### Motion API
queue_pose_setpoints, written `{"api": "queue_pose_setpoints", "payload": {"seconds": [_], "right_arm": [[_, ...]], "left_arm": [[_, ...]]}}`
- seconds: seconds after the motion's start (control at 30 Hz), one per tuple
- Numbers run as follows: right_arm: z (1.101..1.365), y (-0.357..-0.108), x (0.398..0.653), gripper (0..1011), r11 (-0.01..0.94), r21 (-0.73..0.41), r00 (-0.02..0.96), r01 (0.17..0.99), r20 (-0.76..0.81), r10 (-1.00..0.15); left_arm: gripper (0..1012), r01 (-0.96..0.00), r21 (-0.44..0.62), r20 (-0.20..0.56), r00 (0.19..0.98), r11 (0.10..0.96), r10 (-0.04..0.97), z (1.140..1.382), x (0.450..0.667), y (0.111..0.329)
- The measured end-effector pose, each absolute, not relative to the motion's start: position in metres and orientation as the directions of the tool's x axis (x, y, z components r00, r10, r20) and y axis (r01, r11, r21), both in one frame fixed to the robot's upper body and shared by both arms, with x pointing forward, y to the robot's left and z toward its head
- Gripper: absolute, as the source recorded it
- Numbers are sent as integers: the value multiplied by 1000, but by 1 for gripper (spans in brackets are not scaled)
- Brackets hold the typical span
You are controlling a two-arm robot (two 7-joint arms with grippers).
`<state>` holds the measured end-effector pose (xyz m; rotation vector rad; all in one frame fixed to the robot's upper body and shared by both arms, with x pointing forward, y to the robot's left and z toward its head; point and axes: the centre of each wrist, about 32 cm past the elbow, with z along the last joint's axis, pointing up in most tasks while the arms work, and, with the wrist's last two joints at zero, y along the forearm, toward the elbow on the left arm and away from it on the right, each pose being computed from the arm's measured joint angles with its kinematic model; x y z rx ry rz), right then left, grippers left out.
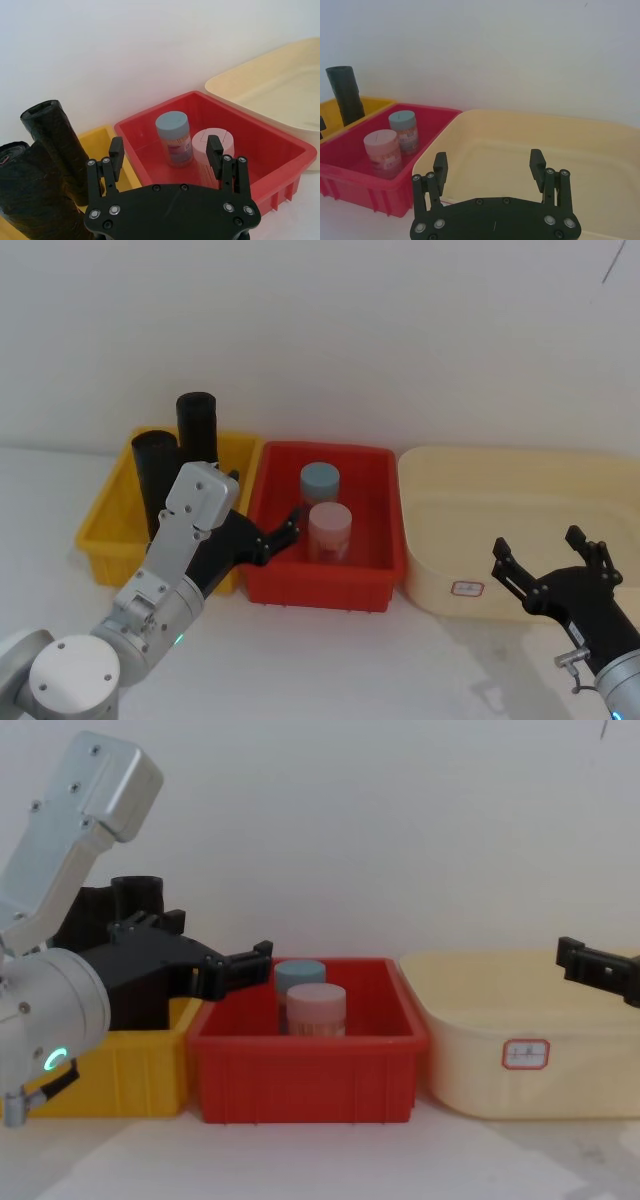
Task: Pick up the garbage bag with the one hand and transfer it to the other hand.
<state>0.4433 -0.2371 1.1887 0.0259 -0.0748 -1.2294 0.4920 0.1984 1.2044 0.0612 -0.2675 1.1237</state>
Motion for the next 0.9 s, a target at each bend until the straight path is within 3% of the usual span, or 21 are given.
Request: {"api": "queue_pose_setpoints", "payload": {"seconds": [0.9], "right_arm": [[1189,-237,443,1000,335,60,333,940,43,-942]], "left_arm": [[1001,-897,-86,242,404,434,882,1204,492,198]]}}
